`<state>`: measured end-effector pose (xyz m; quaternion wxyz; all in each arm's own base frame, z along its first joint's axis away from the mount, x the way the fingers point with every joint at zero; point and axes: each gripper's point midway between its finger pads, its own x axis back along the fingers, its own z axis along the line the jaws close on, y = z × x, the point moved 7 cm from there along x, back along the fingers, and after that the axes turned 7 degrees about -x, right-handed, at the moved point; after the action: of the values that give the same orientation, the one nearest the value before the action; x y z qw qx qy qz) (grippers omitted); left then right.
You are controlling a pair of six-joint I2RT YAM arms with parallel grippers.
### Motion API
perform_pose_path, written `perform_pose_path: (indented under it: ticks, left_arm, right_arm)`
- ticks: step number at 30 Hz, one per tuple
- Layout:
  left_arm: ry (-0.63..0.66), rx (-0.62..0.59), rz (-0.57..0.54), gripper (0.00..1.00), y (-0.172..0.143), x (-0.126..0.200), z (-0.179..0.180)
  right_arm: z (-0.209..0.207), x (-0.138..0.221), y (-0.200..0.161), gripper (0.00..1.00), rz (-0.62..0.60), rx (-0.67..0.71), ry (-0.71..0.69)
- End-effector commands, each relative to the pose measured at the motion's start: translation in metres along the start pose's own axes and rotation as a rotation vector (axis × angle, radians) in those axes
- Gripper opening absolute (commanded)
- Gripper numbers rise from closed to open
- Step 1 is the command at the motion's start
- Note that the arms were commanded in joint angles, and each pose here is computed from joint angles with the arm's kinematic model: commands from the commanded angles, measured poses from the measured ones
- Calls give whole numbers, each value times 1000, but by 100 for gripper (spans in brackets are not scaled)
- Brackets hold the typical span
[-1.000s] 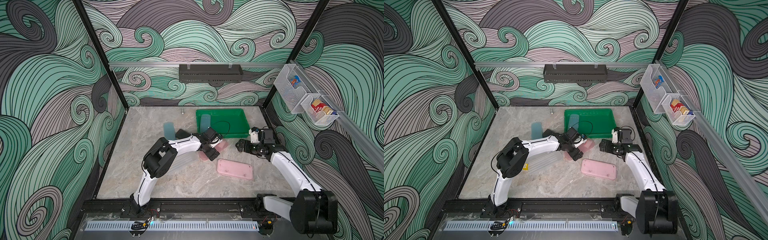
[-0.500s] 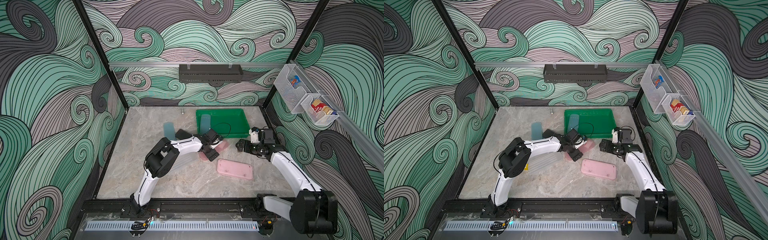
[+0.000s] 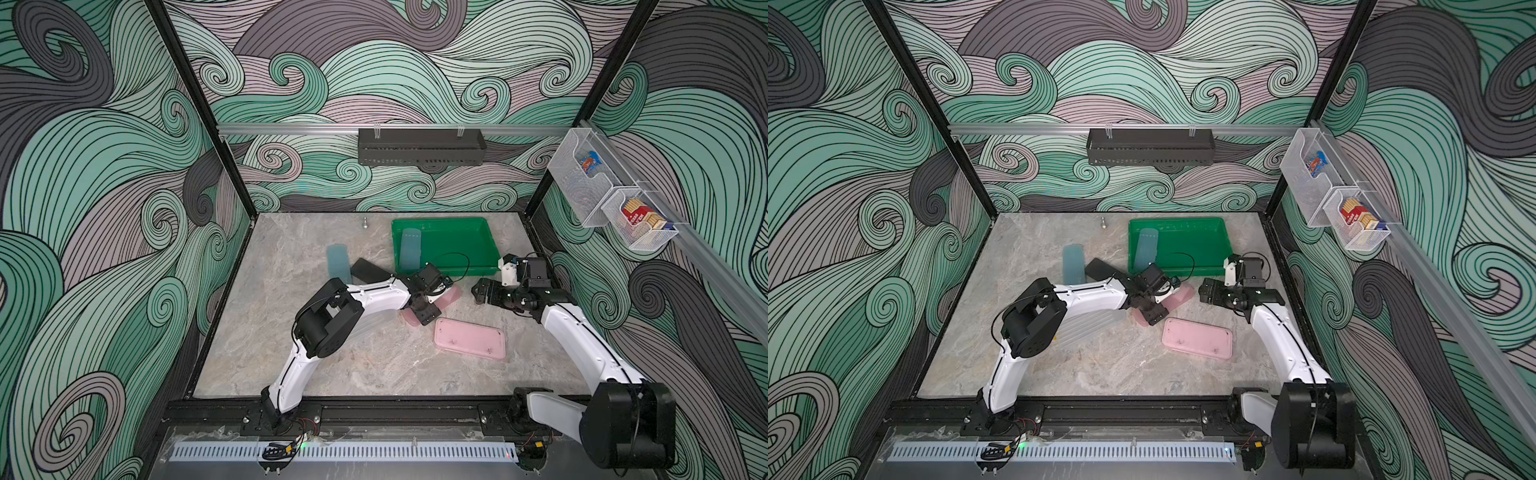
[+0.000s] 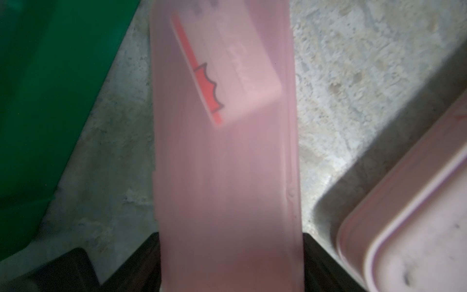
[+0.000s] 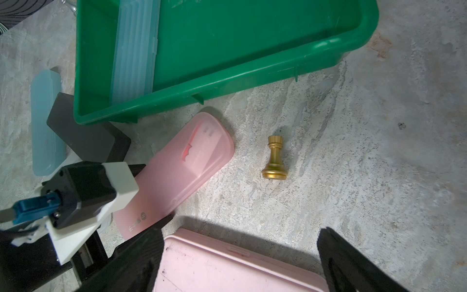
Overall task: Put the pencil case into the storage box
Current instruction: Pick up the pencil case from the center of the board.
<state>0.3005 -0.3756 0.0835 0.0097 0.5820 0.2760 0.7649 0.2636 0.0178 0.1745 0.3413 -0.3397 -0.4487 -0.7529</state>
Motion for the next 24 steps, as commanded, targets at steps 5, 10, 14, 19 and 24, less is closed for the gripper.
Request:
perform_pose_path:
  ticks: [5,10,14,19,24]
  left_arm:
    - [24,-5,126,64,-34,8,-5]
    - [79,37,119,63,-37,32,1]
    - [107,75,107,62,-35,60,5]
    - [83,72,35,62,-31,96,2]
    - [49,79,-11,62,-26,125,0]
  right_arm:
    - [0,4,-2,99,-10,3,6]
    - [1,6,-1,99,-17,4,11]
    - [2,7,0,99,-17,4,14]
    - [2,7,0,99,-18,3,18]
    - [3,8,1,99,-21,2,23]
